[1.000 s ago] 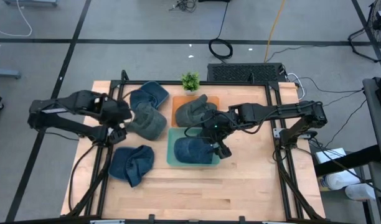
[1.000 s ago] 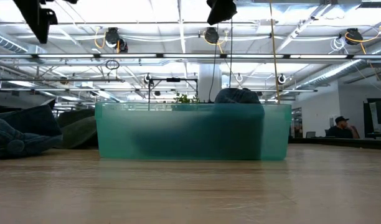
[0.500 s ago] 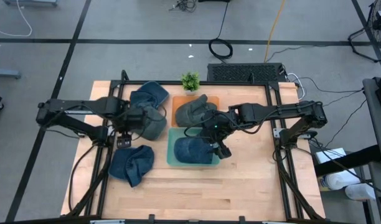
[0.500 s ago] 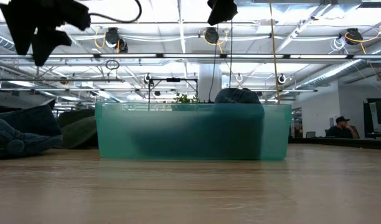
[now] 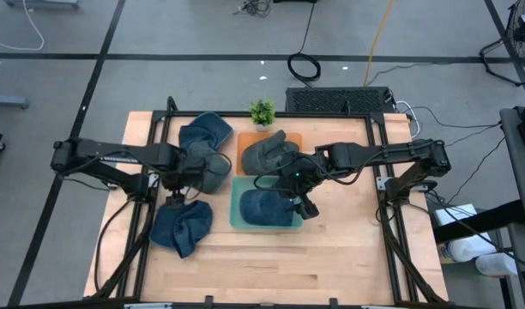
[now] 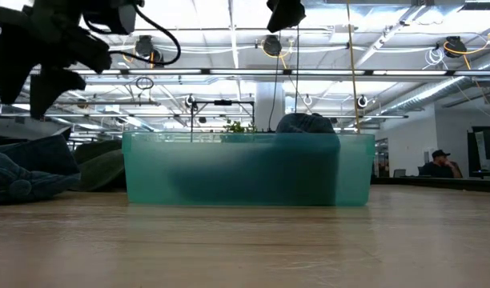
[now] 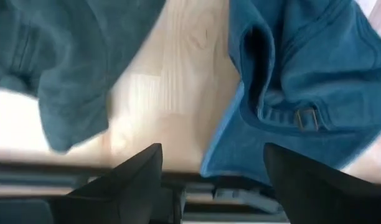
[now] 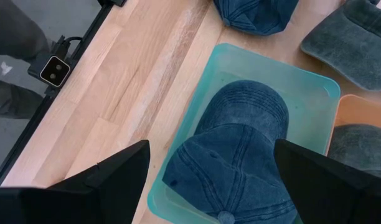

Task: Pick & Place hat
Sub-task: Put the bottom blue cap into the light blue bin

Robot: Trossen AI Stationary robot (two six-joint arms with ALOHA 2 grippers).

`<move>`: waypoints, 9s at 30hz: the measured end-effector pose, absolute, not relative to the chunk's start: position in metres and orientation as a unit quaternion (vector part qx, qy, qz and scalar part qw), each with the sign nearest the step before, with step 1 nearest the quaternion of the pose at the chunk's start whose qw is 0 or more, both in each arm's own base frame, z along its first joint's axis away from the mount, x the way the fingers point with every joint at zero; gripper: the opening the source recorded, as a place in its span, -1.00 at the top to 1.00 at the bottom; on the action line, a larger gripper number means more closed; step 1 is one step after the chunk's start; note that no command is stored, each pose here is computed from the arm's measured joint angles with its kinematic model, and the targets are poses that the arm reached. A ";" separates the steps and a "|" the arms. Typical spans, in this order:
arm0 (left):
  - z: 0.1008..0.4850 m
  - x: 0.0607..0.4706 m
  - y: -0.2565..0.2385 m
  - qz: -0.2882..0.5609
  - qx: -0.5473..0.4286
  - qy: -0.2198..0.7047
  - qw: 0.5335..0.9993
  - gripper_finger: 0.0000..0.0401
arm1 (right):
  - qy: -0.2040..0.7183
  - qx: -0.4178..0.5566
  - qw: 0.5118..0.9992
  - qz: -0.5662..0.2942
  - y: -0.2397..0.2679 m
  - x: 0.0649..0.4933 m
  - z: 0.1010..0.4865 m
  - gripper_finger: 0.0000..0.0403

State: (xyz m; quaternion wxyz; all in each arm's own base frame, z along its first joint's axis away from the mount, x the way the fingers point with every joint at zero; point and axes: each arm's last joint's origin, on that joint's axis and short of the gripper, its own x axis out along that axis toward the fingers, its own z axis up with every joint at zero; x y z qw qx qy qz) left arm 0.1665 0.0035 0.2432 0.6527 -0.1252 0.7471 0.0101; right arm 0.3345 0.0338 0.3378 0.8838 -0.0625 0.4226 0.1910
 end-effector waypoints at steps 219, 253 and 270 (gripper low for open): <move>0.454 0.197 -0.053 0.204 0.299 0.294 0.885 0.87 | 0.021 -0.132 0.991 0.001 -0.002 0.335 0.439 1.00; 0.452 0.181 -0.012 0.199 0.012 0.317 0.927 -0.07 | 0.172 -0.364 0.910 0.096 0.014 0.259 0.441 1.00; 0.452 0.181 -0.013 0.193 -0.009 0.315 0.929 -0.07 | 0.168 -0.403 0.893 0.111 0.019 0.292 0.425 1.00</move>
